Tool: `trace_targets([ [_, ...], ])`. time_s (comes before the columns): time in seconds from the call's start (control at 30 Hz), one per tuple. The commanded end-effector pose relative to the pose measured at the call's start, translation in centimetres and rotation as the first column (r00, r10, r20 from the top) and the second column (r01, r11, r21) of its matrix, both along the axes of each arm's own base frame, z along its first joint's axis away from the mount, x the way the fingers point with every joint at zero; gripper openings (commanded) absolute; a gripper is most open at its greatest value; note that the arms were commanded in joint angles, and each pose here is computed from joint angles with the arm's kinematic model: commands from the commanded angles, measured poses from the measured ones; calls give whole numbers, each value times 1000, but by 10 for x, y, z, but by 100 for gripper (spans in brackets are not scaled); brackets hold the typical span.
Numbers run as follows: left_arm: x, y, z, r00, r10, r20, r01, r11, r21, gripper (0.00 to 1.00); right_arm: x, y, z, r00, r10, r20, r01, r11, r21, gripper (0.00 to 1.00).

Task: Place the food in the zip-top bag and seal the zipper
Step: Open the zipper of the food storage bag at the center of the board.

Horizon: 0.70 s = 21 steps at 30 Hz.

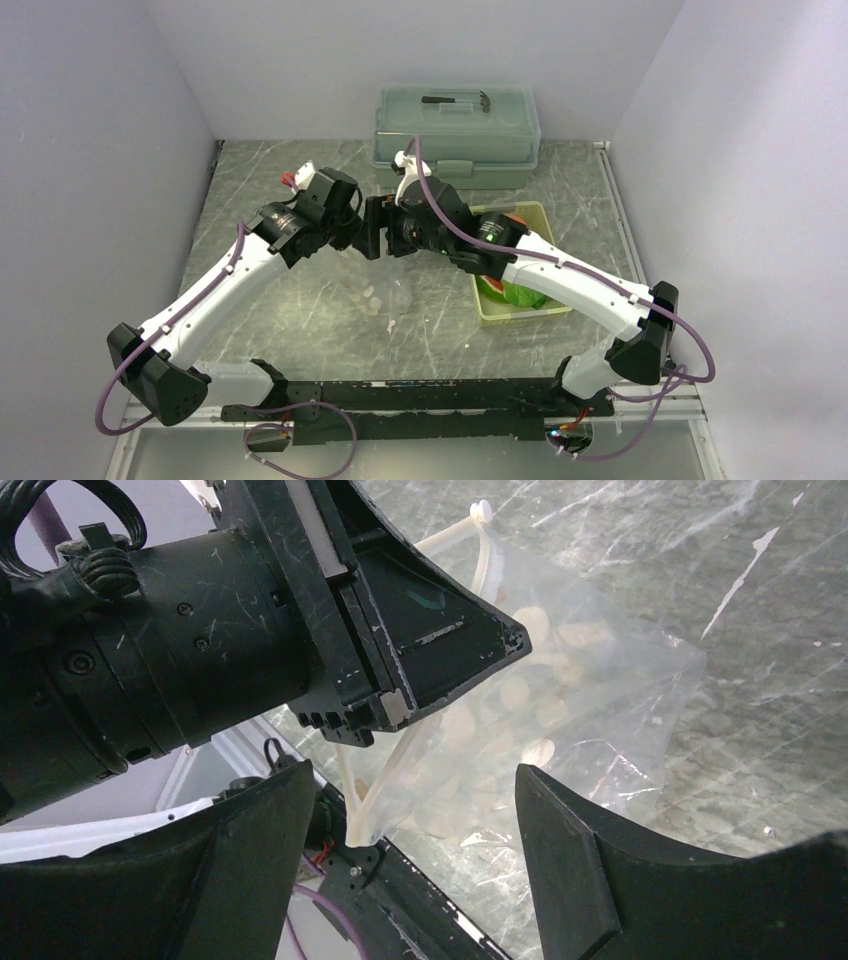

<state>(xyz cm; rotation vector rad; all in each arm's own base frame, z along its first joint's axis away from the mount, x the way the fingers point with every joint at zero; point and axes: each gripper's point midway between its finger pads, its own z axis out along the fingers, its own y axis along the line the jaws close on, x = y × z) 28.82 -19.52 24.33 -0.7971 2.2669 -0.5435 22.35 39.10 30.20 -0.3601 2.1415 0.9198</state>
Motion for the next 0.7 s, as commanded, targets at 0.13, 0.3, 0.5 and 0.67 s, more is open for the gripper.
trace_targets([
  [0.13,3,1,21,997,63,42,-61,997,-38,0,0,8,-6,1000,-21,1,21,999,25,72],
  [0.3,0,5,22,996,77,36,-76,996,-37,0,0,6,-11,999,-41,2,41,999,21,70],
  [0.5,-3,4,23,997,65,31,-64,997,-39,0,0,7,-15,999,-35,0,35,999,20,69],
  [0.67,-6,3,21,999,42,23,-41,999,-24,0,0,10,-19,1000,-21,-6,21,1000,8,70],
])
